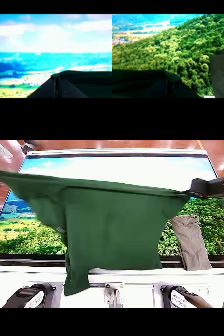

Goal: Fold the shirts.

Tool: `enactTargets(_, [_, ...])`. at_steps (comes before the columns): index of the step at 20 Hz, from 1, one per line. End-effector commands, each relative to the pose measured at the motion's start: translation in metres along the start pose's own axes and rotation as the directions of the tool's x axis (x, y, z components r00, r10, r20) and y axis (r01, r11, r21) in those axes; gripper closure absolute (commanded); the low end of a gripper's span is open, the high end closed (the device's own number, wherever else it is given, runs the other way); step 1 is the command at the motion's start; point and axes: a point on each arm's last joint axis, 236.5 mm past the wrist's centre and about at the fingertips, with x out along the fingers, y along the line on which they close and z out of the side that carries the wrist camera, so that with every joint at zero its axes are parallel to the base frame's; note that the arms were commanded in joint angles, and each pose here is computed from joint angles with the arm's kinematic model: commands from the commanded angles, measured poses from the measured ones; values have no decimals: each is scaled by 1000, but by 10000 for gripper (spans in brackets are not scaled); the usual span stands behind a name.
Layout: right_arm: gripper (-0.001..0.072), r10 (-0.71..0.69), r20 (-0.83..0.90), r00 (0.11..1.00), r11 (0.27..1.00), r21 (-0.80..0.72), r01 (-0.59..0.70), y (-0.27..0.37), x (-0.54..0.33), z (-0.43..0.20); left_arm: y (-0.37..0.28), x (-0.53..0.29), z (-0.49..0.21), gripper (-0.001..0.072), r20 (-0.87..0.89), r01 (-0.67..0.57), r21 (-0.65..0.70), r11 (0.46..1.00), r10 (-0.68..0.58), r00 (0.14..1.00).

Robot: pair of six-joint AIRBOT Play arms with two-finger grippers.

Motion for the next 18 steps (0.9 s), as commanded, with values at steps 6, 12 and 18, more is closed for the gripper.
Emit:
enactTargets(6, [647,62,126,990,957,274,-94,-41,171,47,-56,188,-83,666,-267,93,-224,970,-152,952])
enactTargets(12, [613,134,-12,991,929,350,-121,-36,212,10,-96,230,-166,588,-499,114,-349,930,-287,817])
enactTargets(18, [92,197,-210,958,963,223,-149,-22,162,-33,-65,178,-219,231,-720,54,-356,933,-311,620])
